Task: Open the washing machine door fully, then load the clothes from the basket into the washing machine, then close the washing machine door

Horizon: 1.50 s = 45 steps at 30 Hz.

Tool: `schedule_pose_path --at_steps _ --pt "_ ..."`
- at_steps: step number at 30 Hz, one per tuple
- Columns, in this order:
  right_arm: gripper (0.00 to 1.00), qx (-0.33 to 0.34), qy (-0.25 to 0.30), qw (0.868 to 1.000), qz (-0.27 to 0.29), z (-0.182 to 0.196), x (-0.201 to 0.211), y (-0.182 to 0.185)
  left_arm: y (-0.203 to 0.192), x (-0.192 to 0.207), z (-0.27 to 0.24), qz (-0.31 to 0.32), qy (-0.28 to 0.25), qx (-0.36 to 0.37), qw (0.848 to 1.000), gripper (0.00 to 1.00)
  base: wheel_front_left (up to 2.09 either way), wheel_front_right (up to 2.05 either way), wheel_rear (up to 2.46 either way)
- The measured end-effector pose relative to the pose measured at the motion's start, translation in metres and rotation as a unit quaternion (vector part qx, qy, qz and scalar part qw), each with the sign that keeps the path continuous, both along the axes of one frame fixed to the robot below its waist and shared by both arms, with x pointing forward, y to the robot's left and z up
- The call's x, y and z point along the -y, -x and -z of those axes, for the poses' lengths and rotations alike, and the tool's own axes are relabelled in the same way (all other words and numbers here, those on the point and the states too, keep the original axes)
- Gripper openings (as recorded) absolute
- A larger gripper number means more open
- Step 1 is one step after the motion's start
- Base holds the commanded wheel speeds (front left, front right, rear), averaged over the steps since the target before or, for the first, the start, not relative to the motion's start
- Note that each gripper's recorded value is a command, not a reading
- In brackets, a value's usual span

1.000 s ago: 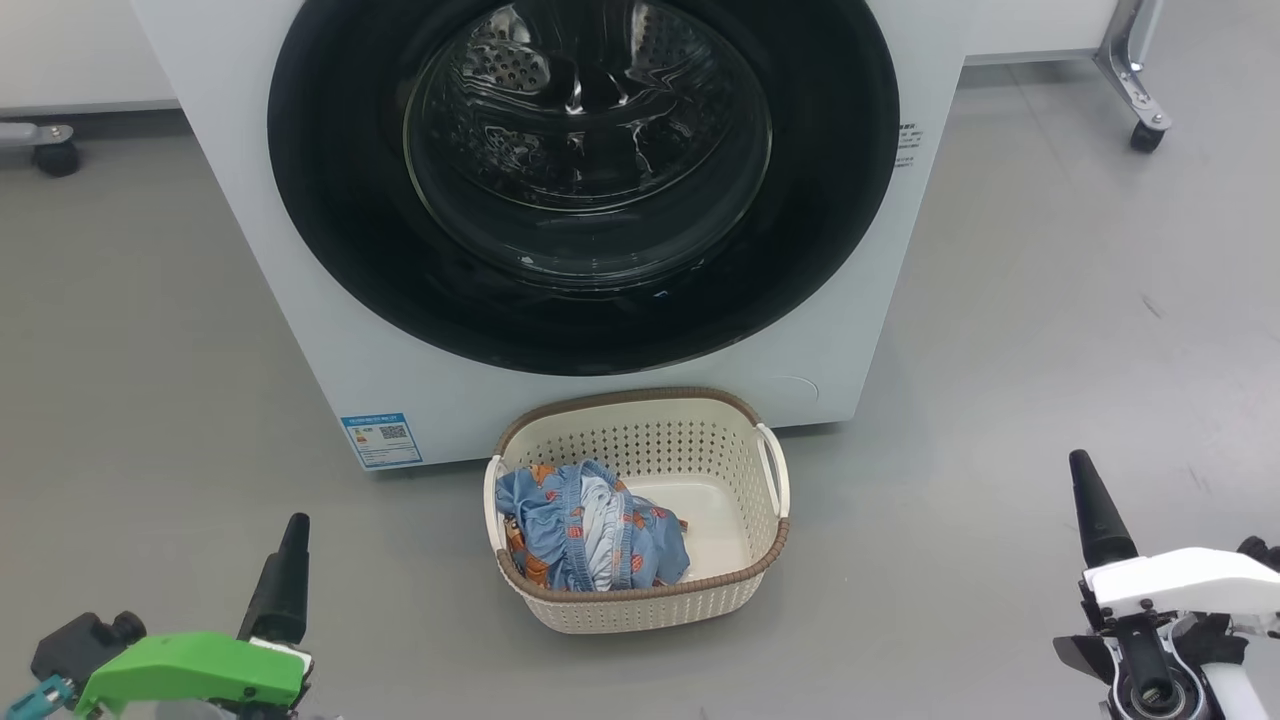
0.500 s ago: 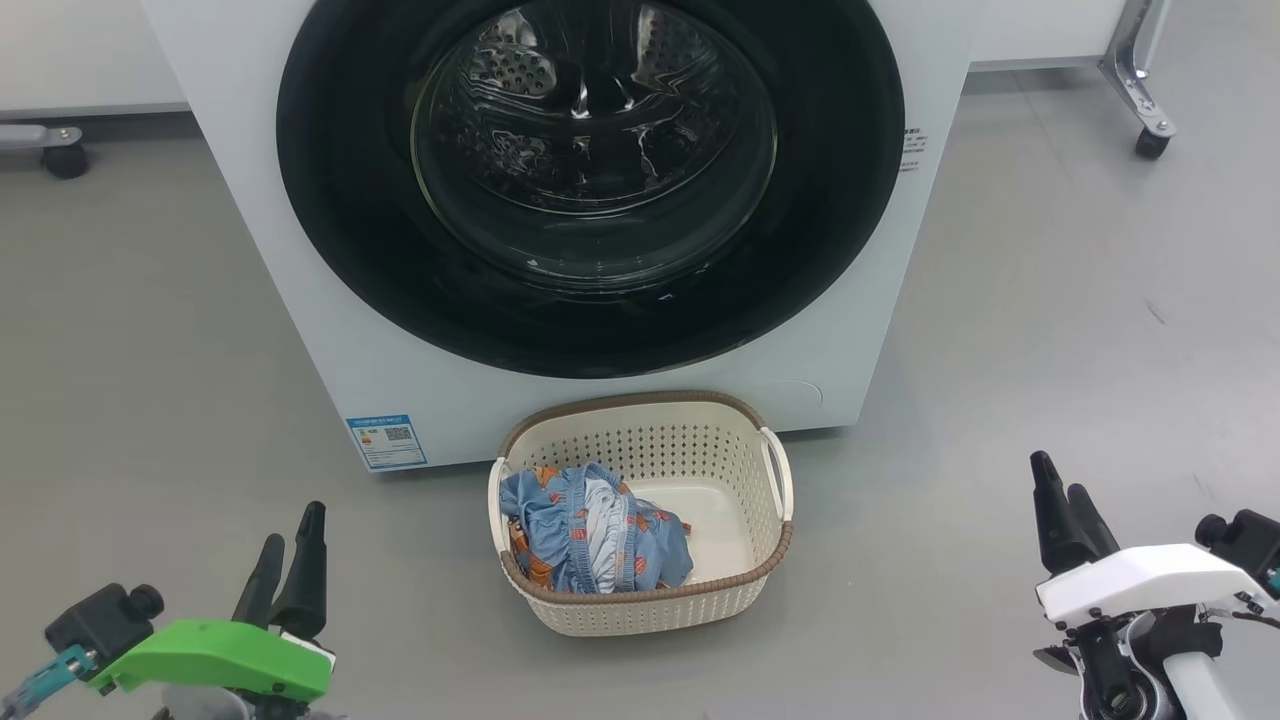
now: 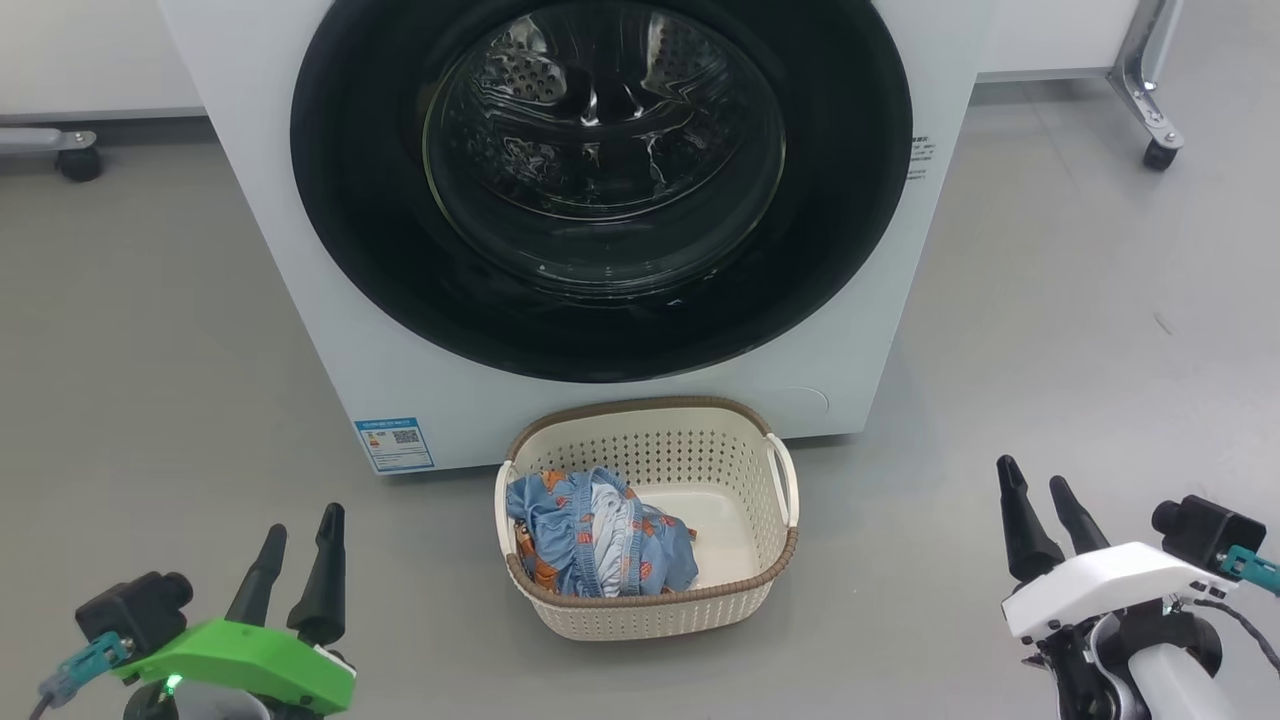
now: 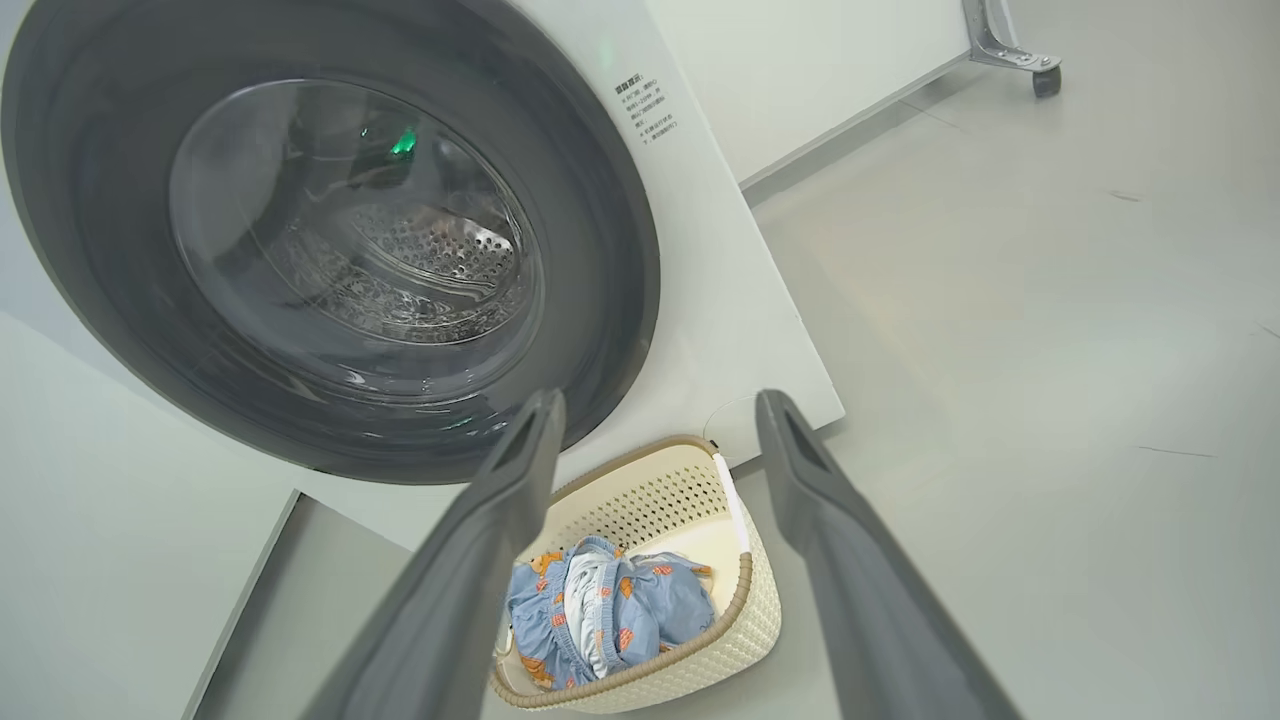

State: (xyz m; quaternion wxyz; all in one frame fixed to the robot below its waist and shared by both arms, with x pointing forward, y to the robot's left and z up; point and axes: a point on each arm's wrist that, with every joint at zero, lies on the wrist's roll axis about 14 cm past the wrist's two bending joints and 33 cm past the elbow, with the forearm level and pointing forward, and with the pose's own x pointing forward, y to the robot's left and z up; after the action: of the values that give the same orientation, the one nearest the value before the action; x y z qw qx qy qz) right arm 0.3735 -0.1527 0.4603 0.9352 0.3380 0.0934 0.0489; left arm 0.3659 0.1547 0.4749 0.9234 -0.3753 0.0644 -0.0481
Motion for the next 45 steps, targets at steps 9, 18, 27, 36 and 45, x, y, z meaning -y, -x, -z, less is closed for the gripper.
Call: schedule_pose_path --at_steps 9,18,27,36,45 --pt "1.0 0.017 0.064 0.997 -0.03 -0.001 -0.01 -0.001 0.002 -0.001 -0.003 0.008 -0.067 0.021 0.998 1.0 0.0 0.0 0.0" --pt "1.0 0.037 0.127 0.99 -0.058 -0.002 -0.018 -0.003 0.005 0.002 -0.003 0.021 -0.127 0.036 0.991 1.0 0.0 0.0 0.0" --pt "1.0 0.059 0.191 0.977 -0.076 -0.003 -0.022 -0.004 0.006 0.003 -0.005 0.03 -0.19 0.058 0.98 1.0 0.0 0.0 0.0" --pt "1.0 0.076 0.228 0.969 -0.056 -0.01 -0.014 -0.008 0.005 -0.003 -0.006 0.024 -0.236 0.071 0.969 1.0 0.0 0.0 0.0" --pt "1.0 0.079 0.258 0.963 -0.029 -0.014 0.001 -0.018 -0.001 -0.012 -0.005 0.006 -0.253 0.068 0.965 1.0 0.0 0.0 0.0"
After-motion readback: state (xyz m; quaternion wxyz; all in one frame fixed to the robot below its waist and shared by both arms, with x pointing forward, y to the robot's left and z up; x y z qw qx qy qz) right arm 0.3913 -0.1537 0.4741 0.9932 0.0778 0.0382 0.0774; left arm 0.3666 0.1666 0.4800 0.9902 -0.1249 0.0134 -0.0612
